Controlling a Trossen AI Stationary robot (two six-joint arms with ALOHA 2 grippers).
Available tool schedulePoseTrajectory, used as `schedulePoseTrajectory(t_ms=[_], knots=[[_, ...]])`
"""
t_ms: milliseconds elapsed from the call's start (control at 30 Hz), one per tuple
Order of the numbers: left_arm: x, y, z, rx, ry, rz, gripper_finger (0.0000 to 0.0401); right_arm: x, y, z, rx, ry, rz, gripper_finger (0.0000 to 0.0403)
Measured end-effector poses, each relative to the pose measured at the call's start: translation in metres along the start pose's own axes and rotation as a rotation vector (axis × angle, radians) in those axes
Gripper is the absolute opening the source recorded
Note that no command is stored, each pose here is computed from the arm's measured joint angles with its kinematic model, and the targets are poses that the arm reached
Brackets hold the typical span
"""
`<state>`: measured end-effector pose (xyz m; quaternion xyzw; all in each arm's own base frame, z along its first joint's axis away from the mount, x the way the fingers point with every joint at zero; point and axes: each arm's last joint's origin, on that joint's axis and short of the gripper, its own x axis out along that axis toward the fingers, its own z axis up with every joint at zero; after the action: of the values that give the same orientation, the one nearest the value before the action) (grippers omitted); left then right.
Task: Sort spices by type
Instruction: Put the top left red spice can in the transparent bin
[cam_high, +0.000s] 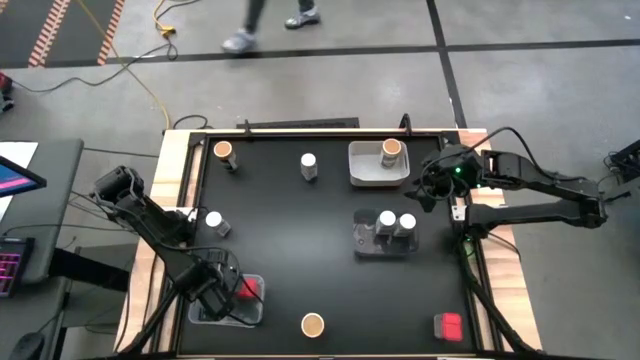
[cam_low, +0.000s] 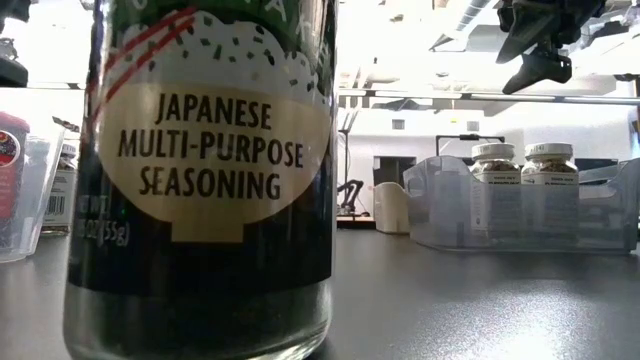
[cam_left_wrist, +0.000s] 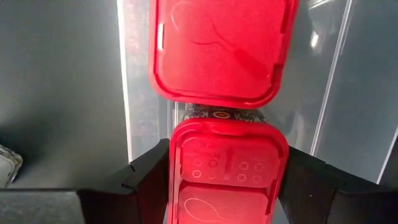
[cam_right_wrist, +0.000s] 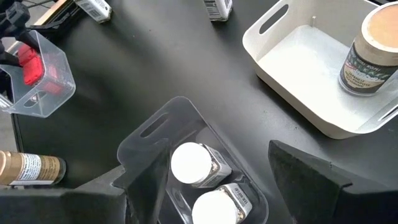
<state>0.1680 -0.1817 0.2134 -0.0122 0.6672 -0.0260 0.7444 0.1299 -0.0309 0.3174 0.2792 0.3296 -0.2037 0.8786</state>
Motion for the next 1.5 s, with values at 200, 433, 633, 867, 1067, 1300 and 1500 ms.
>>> schedulePoseTrajectory(t_ms=[200, 433, 633, 867, 1067, 1300, 1500], knots=[[0.0, 0.0001, -0.0001, 0.007, 0.001, 0.0, 0.0243, 0.0, 0.0, 0.0, 0.0, 0.0, 0.0, 0.0299], [-0.0001, 0.0032, -0.0031, 0.002, 0.033, 0.033, 0.0243, 0.0, 0.0, -0.0001, 0.038, 0.001, 0.0, 0.0299], [-0.0003, 0.0054, -0.0053, -0.015, 0.056, 0.054, 0.0243, 0.0, 0.0, -0.0001, 0.07, 0.001, 0.0, 0.0299], [-0.0003, 0.0053, -0.0052, 0.001, 0.056, 0.054, 0.0246, 0.0, 0.0, -0.0001, 0.08, 0.001, -0.001, 0.0299], [-0.0005, 0.0051, -0.0076, 0.03, 0.077, 0.055, 0.0281, 0.0, 0.0, -0.0001, 0.08, 0.001, 0.0, 0.0299], [-0.0007, 0.0051, -0.0089, 0.039, 0.085, 0.058, 0.0308, 0.0, 0.0, -0.0001, 0.08, 0.001, 0.0, 0.0299], [-0.0091, 0.0054, -0.0082, -0.005, 0.097, 0.079, 0.0309, 0.0, 0.0, -0.0001, 0.079, 0.001, 0.0, 0.0299]])
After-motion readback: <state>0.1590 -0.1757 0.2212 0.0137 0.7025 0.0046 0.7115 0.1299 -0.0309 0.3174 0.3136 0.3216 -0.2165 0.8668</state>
